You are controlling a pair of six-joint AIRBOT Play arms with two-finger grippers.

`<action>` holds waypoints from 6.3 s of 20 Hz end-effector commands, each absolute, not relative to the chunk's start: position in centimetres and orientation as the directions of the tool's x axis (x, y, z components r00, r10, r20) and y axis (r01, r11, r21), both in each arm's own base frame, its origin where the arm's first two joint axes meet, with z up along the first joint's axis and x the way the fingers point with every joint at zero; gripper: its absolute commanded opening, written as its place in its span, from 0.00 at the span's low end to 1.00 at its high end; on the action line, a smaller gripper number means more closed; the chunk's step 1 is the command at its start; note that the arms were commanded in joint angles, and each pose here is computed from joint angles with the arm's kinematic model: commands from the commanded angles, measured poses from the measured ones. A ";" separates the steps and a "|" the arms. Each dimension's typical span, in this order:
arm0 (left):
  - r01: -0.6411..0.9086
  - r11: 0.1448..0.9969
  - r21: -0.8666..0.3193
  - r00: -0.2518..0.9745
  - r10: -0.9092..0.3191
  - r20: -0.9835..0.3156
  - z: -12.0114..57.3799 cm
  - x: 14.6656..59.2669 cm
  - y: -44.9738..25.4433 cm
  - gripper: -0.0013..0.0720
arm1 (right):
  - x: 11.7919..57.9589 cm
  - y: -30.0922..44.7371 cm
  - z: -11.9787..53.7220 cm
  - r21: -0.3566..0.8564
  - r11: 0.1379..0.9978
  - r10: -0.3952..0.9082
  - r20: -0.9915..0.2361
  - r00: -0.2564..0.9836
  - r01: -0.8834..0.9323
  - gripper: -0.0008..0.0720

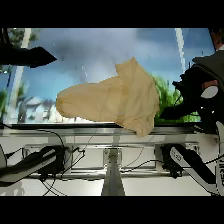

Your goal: Fold the clothes and pants, and hang the long-sleeved shirts on hangers.

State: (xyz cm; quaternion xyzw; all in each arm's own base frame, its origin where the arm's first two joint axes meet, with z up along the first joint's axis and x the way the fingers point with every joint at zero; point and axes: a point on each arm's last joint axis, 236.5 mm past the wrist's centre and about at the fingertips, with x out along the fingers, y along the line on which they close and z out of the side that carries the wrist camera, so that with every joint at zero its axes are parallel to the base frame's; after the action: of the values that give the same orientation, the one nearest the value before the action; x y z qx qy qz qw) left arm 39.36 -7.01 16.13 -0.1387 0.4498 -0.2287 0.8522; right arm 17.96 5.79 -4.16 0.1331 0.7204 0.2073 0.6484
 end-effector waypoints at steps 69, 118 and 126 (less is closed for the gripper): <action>-0.010 0.811 -0.584 0.317 -0.552 -0.771 -9.8 27.9 -9.7 0.59 | 41.1 1.1 6.9 0.364 0.929 0.339 -0.759 0.557 -0.069 0.04; -0.240 0.545 -0.803 0.777 -0.388 -0.495 2.7 47.3 -2.2 0.04 | 51.1 5.4 4.9 0.462 0.884 0.403 -0.681 0.611 -0.069 0.04; -0.071 0.685 -0.725 0.854 -0.334 -0.399 5.7 48.8 0.3 0.85 | 50.5 1.4 3.5 0.271 0.959 0.266 -0.761 0.592 -0.082 0.49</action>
State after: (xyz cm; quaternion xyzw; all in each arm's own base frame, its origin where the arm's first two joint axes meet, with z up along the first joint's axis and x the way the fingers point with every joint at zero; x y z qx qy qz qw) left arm 48.26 -1.07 4.17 -0.4129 0.2919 -0.0739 0.8595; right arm 51.98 3.23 5.41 0.1522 0.4007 0.1083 0.8970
